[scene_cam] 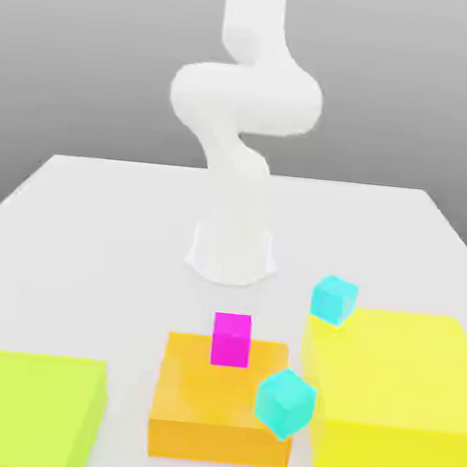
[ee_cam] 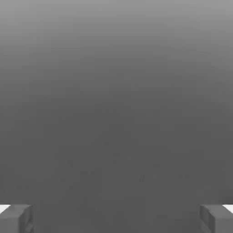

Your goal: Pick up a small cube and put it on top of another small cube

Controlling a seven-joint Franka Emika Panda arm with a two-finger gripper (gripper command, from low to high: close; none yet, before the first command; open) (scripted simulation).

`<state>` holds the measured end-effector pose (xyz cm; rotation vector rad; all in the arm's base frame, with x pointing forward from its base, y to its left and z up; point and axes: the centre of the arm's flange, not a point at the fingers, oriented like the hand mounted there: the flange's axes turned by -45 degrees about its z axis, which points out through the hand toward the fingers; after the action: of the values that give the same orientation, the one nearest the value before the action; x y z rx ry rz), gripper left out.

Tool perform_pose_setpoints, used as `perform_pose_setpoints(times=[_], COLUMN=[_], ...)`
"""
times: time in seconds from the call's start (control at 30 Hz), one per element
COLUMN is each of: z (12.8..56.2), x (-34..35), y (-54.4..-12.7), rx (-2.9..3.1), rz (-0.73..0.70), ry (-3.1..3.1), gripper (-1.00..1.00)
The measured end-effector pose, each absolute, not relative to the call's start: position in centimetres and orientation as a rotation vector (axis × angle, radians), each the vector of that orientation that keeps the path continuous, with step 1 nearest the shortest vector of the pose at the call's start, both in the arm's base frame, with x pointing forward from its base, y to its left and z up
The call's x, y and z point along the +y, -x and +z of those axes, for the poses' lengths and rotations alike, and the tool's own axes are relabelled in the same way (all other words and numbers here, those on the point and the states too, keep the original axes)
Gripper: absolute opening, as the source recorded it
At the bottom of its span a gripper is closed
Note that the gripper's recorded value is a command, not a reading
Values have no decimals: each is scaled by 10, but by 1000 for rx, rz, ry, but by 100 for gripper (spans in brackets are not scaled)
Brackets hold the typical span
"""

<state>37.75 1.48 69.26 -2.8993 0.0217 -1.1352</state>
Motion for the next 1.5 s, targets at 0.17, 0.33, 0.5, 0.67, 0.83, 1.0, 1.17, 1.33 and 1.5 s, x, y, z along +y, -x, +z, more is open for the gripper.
perform_pose_setpoints(times=[0.17,0.33,0.5,0.67,0.83,1.0,1.17,1.33,1.5], z=[648,593,529,456,376,290,200,136,131], x=[51,94,141,199,244,292,332,337,337], y=[-437,-486,-524,-547,-559,-555,-538,-534,-534], rx=[22,22,22,1,18,21,23,23,23], rz=[-960,-794,-630,-467,-311,-157,-19,-1,-1], ry=[2923,2950,2980,3011,3050,3092,3135,3141,3139], gripper=[0,0,0,0,0,0,0,-100,-100])
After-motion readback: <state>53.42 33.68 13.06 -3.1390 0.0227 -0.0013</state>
